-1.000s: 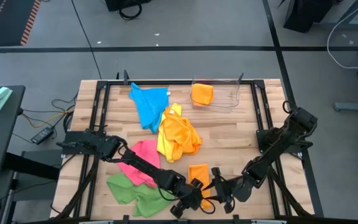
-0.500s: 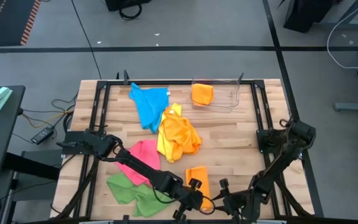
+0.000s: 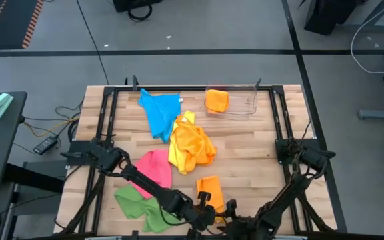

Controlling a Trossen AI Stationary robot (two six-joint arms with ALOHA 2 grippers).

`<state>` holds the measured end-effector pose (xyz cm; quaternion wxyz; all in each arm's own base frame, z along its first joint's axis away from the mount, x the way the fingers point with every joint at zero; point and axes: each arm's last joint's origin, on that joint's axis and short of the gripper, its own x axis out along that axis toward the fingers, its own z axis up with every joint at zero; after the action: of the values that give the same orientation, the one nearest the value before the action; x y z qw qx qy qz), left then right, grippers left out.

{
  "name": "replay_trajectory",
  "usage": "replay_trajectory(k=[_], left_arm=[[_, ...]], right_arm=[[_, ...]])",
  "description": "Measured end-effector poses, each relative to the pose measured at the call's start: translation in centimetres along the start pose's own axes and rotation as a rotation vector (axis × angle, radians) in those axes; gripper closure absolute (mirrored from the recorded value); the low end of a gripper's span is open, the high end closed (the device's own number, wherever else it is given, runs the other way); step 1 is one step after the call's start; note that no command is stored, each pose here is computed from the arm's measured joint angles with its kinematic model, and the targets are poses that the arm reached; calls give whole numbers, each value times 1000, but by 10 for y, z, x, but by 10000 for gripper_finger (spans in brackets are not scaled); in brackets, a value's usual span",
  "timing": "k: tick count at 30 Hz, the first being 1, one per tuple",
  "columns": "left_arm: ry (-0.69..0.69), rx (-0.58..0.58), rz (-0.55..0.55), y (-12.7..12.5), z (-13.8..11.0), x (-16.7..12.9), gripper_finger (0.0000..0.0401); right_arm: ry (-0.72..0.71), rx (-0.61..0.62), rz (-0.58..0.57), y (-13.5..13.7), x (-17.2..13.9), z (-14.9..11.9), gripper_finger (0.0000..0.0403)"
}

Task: Fold microfiber towels
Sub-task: Fold the right orange microfiber cloth

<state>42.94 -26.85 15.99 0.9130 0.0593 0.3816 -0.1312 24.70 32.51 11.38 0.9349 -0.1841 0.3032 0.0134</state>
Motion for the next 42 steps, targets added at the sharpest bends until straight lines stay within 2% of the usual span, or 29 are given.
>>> replay_trajectory(k=[4,9,15,20,25,31,33,36,42], left_arm=[[-6,-37,9,-4,-1,-1,389],[-27,-102,33,-5,1,-1,380],[-35,-126,37,-10,0,-2,387],[-42,-154,41,-10,0,-2,383],[-70,-152,30,-13,2,-3,377],[-54,-142,12,-15,1,-3,385],[-50,-138,7,-17,0,-2,367],[-49,-126,-5,-22,-1,-4,328],[-17,-116,2,-24,-2,-11,269]], right_arm=[[21,6,1,6,5,-9,157],[12,42,-22,8,10,-11,157],[35,0,-46,13,18,-24,157],[57,19,-58,10,21,-26,170],[75,-10,-60,8,22,-27,216],[103,-34,-51,6,23,-30,315],[114,-38,-33,7,23,-30,350],[125,-69,-9,6,22,-29,380],[205,-154,104,-7,3,-16,386]])
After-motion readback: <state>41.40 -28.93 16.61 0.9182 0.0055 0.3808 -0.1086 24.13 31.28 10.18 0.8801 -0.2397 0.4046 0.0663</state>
